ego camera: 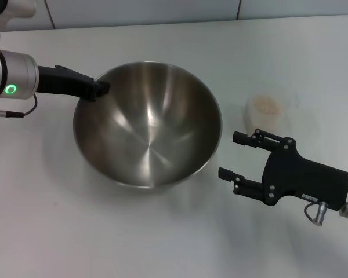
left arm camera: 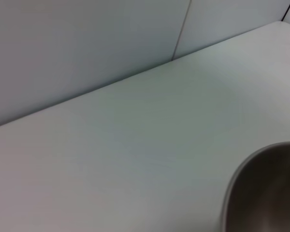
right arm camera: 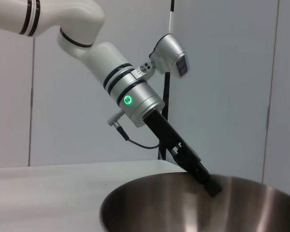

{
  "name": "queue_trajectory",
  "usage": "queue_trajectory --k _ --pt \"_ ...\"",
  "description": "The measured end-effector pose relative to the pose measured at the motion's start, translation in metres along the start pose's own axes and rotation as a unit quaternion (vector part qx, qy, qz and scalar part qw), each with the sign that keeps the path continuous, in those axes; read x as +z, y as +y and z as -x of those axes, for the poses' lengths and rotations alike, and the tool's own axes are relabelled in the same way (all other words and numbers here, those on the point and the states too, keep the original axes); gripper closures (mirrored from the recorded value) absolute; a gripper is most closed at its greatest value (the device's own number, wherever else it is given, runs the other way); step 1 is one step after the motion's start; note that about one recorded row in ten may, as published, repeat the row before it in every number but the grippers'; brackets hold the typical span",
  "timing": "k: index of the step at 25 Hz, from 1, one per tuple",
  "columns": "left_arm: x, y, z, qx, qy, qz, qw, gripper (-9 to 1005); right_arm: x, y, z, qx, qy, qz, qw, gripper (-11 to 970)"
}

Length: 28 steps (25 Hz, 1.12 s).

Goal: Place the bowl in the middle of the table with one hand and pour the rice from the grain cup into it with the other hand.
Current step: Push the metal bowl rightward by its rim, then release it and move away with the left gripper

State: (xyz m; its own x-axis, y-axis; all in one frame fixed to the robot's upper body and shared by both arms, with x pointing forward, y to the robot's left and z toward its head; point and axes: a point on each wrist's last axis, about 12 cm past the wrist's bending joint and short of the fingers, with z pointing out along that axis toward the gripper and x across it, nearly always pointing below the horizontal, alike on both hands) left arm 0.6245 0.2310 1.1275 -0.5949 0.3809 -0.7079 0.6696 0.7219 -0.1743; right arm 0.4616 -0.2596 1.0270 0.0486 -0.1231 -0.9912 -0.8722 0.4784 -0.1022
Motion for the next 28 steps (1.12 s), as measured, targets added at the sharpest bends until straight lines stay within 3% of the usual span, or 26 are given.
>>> queue_trajectory --k 8,17,20,24,26,27,28 --pt "0.001 0.002 -0.001 0.005 -0.020 0.009 1.000 907 0.000 0.000 0.000 0.000 0.001 -0.001 1.000 256" --pt "-0.006 0.005 -0.004 0.004 -0.064 0.004 0.998 528 0.000 -0.001 0.000 0.000 0.001 -0.002 1.000 256" --pt "-0.019 0.007 -0.003 0.020 -0.120 0.005 0.993 408 0.001 -0.003 0.001 -0.002 0.000 -0.005 1.000 256" --pt "-0.045 0.006 -0.011 0.072 -0.244 0.009 0.967 246 0.001 -0.004 0.001 -0.003 -0.001 -0.006 1.000 256" --pt "-0.045 0.006 -0.011 0.072 -0.244 0.009 0.967 207 0.001 -0.004 0.001 -0.003 -0.001 -0.007 1.000 256" --pt "-0.051 0.005 -0.015 0.083 -0.272 0.009 0.959 187 0.001 -0.005 0.001 -0.003 -0.001 -0.008 1.000 256" --pt "-0.062 0.002 -0.027 0.109 -0.336 0.009 0.936 168 0.001 -0.005 0.002 -0.003 -0.002 -0.009 1.000 256"
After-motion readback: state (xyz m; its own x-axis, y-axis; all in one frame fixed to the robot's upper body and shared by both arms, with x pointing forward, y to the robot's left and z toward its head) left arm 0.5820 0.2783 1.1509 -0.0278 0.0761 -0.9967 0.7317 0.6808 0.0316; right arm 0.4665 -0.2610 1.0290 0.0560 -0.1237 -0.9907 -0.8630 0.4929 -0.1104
